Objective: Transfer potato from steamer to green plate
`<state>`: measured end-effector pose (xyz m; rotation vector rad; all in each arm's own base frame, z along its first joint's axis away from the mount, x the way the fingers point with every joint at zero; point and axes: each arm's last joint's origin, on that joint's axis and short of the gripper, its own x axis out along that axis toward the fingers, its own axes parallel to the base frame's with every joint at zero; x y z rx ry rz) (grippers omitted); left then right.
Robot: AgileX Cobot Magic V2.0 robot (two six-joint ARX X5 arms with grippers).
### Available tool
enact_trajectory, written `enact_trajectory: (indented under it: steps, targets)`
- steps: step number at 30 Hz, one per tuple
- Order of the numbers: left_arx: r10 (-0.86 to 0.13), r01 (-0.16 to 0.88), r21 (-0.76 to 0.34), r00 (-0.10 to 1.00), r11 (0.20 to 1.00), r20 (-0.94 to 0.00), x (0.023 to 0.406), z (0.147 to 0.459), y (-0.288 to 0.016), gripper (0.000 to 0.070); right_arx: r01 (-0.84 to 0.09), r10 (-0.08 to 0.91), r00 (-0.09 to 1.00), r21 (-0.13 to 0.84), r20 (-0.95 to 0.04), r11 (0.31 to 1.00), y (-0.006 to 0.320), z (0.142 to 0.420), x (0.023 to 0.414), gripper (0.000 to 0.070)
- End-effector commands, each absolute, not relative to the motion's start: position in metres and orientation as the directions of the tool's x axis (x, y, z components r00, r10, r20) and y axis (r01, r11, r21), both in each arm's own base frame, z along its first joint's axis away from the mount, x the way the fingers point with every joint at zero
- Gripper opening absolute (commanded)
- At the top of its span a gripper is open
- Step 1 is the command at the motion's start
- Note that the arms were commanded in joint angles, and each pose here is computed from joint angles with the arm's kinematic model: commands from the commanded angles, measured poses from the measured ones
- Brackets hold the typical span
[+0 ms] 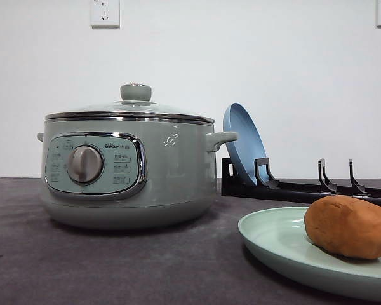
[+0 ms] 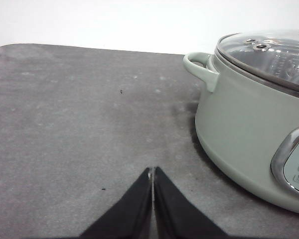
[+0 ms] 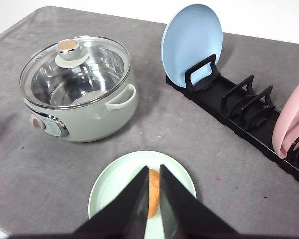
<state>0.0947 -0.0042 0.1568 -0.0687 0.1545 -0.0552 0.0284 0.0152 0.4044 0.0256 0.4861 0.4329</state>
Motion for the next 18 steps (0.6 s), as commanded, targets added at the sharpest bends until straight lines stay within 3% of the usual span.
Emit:
enact_trajectory:
  steps: [1, 5, 9, 13, 18]
  targets:
    - [-0.053, 0.042, -0.067, 0.983, 0.997, -0.177, 0.096, 0.149, -0.004, 0.0, -0.406, 0.418, 0.801, 0.123, -0.429, 0.905, 0.015, 0.408, 0.028, 0.0027]
    - [-0.053, 0.042, -0.067, 0.983, 0.997, -0.177, 0.096, 0.149, -0.004, 0.0, -0.345, 0.359, 0.825, 0.113, -0.438, 0.932, 0.016, 0.404, 0.033, 0.0027]
    - [-0.053, 0.042, -0.067, 0.983, 0.997, -0.177, 0.096, 0.149, -0.004, 0.0, -0.203, 0.231, 0.885, 0.113, -0.404, 0.973, 0.017, 0.38, 0.052, 0.0027]
    - [-0.053, 0.042, -0.067, 0.983, 0.997, -0.177, 0.096, 0.149, -0.004, 0.0, -0.086, 0.117, 0.957, 0.124, -0.266, 0.989, 0.013, 0.335, 0.075, 0.0026]
    - [-0.053, 0.042, -0.067, 0.983, 0.997, -0.177, 0.096, 0.149, -0.004, 0.0, 0.007, 0.014, 0.988, 0.138, -0.154, 0.99, 0.004, 0.259, 0.088, 0.0026]
